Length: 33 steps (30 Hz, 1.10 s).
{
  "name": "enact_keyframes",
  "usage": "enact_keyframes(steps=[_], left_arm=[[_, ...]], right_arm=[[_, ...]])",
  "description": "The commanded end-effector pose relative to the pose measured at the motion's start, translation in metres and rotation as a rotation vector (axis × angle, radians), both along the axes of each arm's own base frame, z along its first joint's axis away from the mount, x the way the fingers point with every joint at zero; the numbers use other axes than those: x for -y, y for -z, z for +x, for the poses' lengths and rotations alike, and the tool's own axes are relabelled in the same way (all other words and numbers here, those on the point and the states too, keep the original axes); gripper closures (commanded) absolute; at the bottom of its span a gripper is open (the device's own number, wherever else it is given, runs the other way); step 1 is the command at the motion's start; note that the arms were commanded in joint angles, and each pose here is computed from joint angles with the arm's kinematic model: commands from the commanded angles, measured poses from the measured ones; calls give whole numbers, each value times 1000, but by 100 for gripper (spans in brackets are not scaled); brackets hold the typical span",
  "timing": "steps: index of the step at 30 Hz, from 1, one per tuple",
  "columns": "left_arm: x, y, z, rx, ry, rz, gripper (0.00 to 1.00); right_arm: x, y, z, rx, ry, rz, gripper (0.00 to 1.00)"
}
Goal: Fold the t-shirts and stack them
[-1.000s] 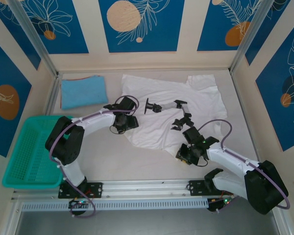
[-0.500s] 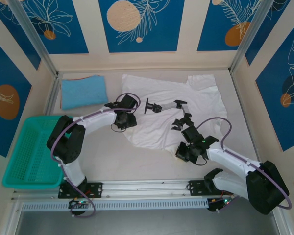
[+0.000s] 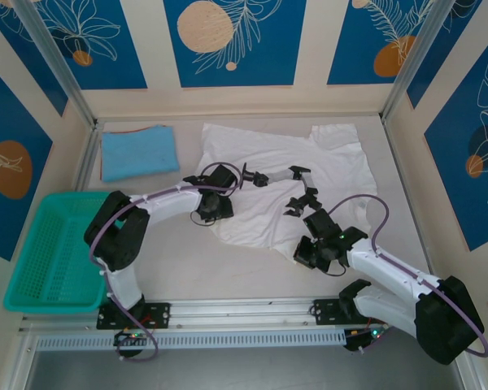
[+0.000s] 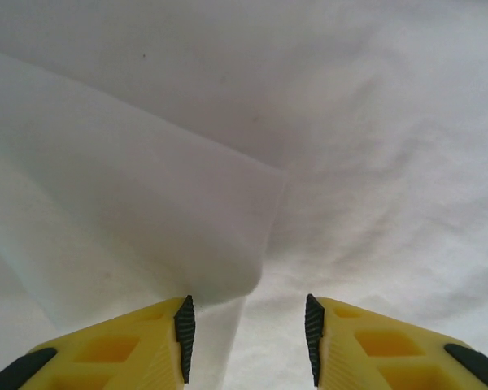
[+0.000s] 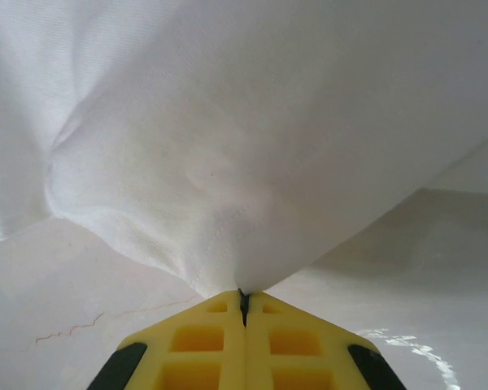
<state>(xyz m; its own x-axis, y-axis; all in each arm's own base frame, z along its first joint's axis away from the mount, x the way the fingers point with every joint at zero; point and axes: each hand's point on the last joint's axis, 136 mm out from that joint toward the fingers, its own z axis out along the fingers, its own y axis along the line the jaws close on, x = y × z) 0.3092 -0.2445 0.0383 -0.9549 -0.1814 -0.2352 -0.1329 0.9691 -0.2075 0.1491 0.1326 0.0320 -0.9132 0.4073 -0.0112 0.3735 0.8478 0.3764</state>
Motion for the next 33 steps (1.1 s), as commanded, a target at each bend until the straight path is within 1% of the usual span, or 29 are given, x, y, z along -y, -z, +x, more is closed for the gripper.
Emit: enact_keyframes(steps=[1, 6, 10, 12, 14, 16, 20, 23, 25, 28, 33], left_arm=[[-8, 7, 2, 3, -17, 61, 59], [-15, 7, 4, 14, -17, 109, 68], [-22, -2, 6, 38, -20, 138, 85], [-25, -9, 7, 56, -18, 146, 88], [-28, -17, 7, 74, -13, 155, 93], [-32, -26, 6, 89, -6, 161, 96], [-37, -39, -3, 98, 36, 156, 95], [-47, -44, -19, 81, 87, 173, 95], [-59, -45, -36, 61, 119, 192, 94], [-83, -47, -61, 43, 132, 222, 94], [-119, -58, -91, 81, 94, 247, 90]], right_arm=[[-1, -7, 4, 10, -12, -10, 100], [-1, -6, 3, 8, -12, -12, 100], [-2, -8, 4, 13, -15, -8, 100], [-2, -10, 5, 14, -16, -9, 100], [-2, -11, 5, 17, -17, -10, 100], [-2, -12, 5, 19, -21, -8, 100], [-4, -15, 5, 20, -32, -1, 100], [-6, -20, 5, 22, -45, 4, 100], [-7, -24, 5, 25, -58, 11, 100], [-8, -30, 4, 28, -71, 18, 100], [-8, -41, 4, 54, -72, 32, 100]])
